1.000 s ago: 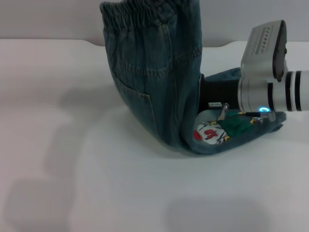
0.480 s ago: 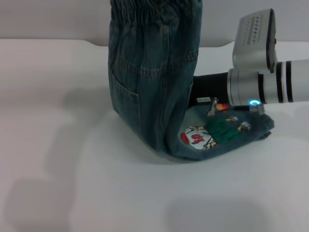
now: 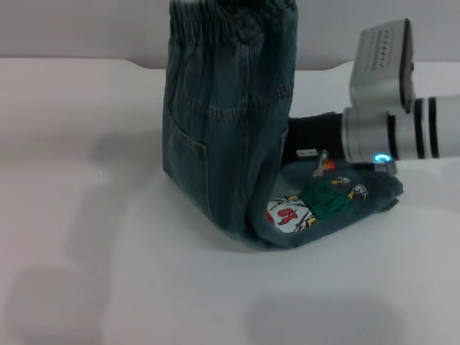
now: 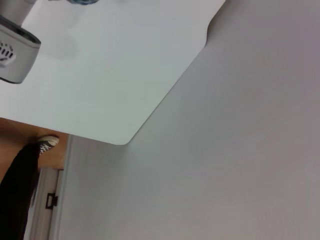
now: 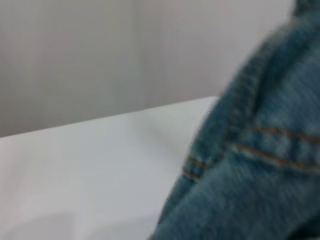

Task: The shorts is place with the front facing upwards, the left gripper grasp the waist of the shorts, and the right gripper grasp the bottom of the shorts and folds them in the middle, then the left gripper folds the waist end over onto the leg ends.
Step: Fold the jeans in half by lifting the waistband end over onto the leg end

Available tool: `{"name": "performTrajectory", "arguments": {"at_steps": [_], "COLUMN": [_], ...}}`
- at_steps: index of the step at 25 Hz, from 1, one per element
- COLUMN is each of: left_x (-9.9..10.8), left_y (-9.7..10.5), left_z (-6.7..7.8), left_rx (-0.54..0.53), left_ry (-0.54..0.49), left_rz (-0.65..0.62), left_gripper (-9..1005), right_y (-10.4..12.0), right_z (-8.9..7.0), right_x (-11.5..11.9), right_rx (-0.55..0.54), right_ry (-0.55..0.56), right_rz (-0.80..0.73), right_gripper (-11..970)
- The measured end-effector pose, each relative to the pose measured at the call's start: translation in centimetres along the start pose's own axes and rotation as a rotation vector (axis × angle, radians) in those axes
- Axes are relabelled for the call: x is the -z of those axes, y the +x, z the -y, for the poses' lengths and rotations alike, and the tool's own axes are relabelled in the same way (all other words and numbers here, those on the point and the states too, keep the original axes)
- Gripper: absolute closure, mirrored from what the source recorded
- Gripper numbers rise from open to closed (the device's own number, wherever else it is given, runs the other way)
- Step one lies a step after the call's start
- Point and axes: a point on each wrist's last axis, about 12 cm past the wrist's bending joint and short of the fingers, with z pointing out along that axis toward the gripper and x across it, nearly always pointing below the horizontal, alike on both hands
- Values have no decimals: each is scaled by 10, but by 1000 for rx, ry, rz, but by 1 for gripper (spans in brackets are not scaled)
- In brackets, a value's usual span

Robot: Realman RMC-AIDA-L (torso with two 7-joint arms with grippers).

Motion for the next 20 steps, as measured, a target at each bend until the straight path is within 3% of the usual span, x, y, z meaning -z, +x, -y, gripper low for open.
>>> {"name": "performTrajectory", "arguments": {"at_steps": [12, 20], "left_x": [-6, -14], "left_y": [6, 5], "left_z": [2, 7], "left_rx": [0, -6], "left_ry": [6, 28], "left_rz": [-15, -9], "left_gripper": [951, 951], "right_y": [36, 51], "right_z": [9, 27], "right_x": [27, 82], "right_rx": [-68, -141], "right_ry": [150, 364], "right_rz": [-72, 20], "right_gripper": [445, 445]}}
